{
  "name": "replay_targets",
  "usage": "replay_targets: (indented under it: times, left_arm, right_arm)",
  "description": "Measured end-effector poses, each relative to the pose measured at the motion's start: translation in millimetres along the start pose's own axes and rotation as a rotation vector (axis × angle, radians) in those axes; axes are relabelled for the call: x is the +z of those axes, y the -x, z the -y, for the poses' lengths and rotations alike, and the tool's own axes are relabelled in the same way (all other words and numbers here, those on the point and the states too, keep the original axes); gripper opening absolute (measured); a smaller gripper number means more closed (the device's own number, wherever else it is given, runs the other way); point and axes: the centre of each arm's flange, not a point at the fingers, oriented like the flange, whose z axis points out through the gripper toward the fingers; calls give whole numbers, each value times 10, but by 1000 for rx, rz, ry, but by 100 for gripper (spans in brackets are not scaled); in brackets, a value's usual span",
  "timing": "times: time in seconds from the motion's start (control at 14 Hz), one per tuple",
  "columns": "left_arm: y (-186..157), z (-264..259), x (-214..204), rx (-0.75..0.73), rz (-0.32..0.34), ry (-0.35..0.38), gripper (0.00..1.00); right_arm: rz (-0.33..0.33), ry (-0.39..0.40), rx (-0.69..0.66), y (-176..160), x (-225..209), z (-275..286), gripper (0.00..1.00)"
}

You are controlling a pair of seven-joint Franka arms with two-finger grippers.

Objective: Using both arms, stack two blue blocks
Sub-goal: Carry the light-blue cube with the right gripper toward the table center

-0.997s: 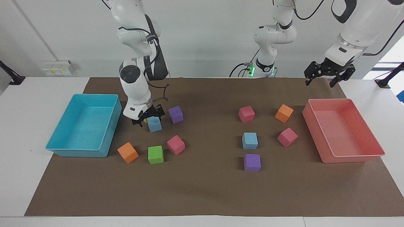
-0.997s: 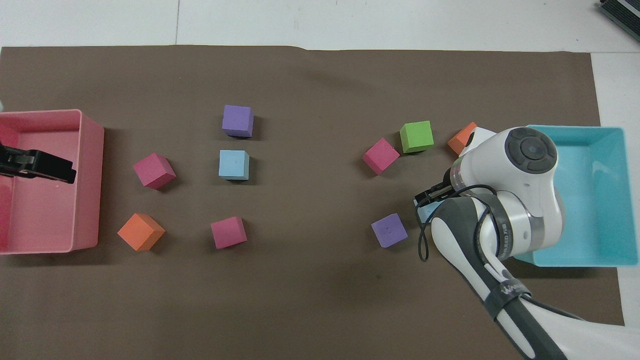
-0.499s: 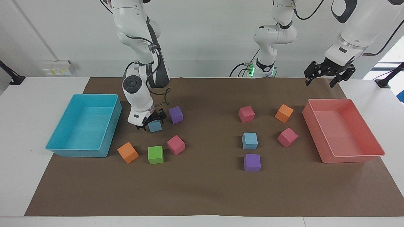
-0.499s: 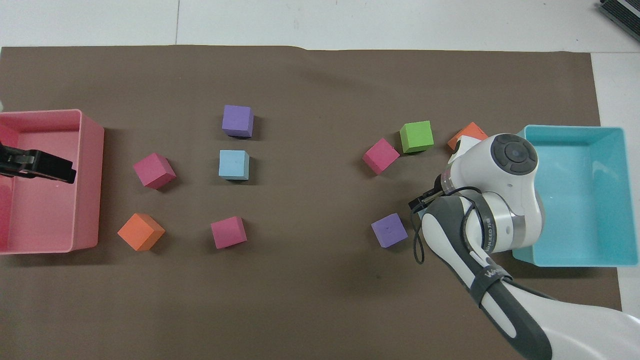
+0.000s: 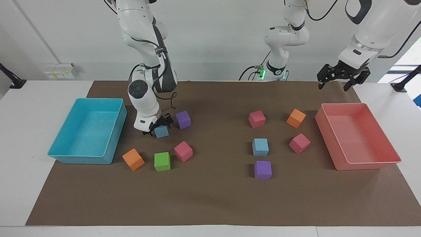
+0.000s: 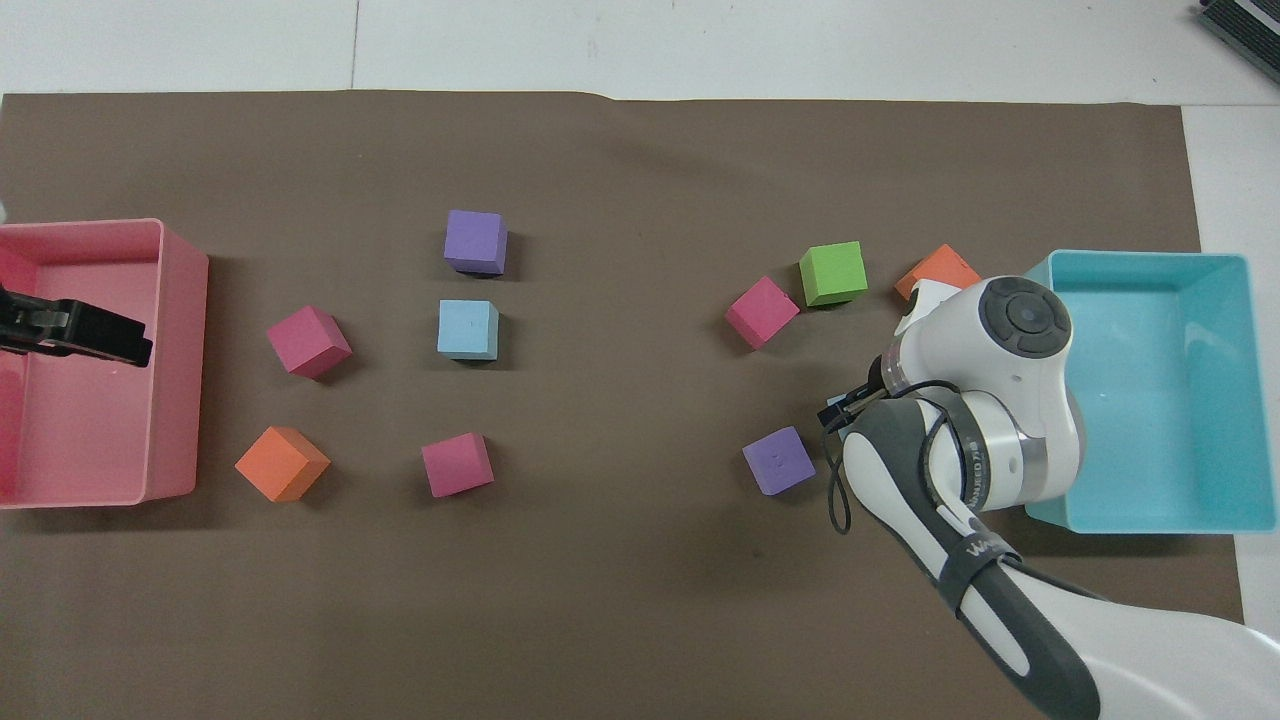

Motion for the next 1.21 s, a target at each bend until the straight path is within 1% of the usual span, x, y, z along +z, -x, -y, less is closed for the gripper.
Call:
replay_targets:
  times: [0.07, 0.14, 0.21, 0.36, 0.5, 0.64, 0.78, 0.93, 1.07, 1.21]
  left_arm:
    - [0, 0, 0, 0, 0, 0, 100]
    - [0, 0, 0, 0, 0, 0, 100]
    - [0, 0, 0, 0, 0, 0, 100]
    - [0, 0, 0, 0, 0, 0, 100]
    - [0, 0, 0, 0, 0, 0, 100]
    - [0, 0, 0, 0, 0, 0, 100]
    - [0, 0, 0, 0, 0, 0, 100]
    - [0, 0, 0, 0, 0, 0, 100]
    - [0, 0, 0, 0, 0, 0, 100]
    - [0, 0, 0, 0, 0, 0, 100]
  right_arm:
    - [0, 0, 0, 0, 0, -1, 79]
    - [-1, 0, 0, 0, -3, -2, 68]
    - [-3, 0, 1, 0, -11, -5, 60]
    - [-7, 0, 5, -13, -31, -4, 60]
    - [-23, 2, 20, -71, -151, -8, 60]
    - [-27, -3, 64, -143, -396, -6, 60]
    - [-37, -10, 115, -207, -765, 12, 58]
    - [-45, -15, 151, -242, -1076, 34, 58]
    - [-48, -18, 187, -284, -1301, 63, 58]
    - [-58, -18, 203, -336, -1432, 161, 58]
